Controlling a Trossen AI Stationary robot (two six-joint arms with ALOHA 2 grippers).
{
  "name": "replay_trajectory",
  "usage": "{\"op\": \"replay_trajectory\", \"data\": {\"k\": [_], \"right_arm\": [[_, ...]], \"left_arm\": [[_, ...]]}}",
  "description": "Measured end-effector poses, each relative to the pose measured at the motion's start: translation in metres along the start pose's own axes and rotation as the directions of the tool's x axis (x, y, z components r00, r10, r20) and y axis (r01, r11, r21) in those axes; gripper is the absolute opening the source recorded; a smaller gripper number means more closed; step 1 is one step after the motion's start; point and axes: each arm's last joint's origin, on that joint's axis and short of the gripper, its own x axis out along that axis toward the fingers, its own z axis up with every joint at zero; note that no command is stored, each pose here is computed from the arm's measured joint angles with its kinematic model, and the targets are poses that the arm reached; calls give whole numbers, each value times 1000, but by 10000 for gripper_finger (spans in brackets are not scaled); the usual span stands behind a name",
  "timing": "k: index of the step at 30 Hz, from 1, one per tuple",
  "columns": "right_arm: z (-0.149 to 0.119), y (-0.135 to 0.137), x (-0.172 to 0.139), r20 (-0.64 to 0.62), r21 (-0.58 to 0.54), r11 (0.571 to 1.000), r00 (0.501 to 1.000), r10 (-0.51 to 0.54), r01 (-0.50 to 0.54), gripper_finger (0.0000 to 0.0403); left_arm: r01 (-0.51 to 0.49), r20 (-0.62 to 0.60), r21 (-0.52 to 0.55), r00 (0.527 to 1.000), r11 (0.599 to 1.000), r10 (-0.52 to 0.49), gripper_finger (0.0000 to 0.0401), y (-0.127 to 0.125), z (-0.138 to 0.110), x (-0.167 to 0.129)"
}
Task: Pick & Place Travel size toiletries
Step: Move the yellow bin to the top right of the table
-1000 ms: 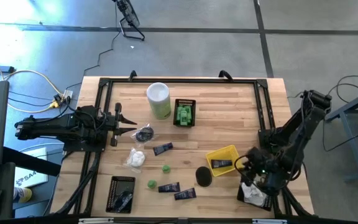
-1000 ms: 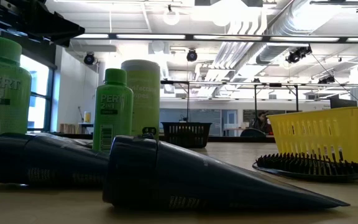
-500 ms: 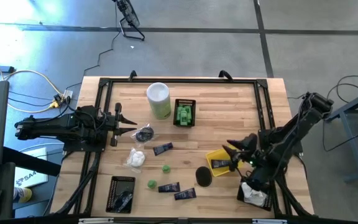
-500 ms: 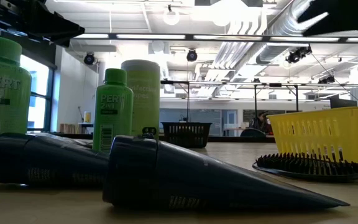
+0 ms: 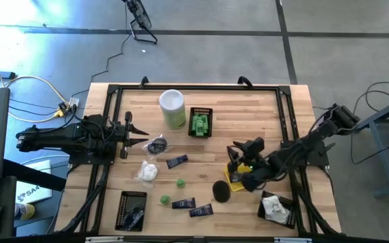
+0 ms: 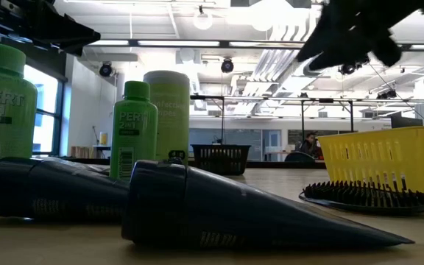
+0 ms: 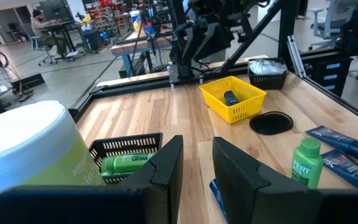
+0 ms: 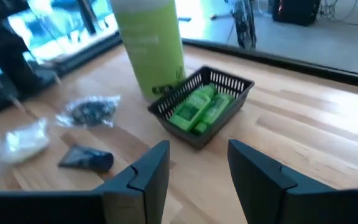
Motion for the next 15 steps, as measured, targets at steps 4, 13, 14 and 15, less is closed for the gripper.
{"op": "replay_trajectory", "data": {"k": [4,13,14,15], "right_arm": [[8,5,17,-50,-68,997,998,24,-27,155],[35,10,50,-57,-242,963,993,106,-117,155],[38,10,54,-65,-246,960,990,123,-136,155],[40,10,57,-74,-250,956,987,141,-155,155]], "left_arm": [[0,0,-1,1000,1000,0,84,0,0,0],[1,0,-23,1000,1000,-1,84,0,0,0],[1,0,-24,1000,1000,-1,84,0,0,0],[1,0,-24,1000,1000,-1,84,0,0,0]]}}
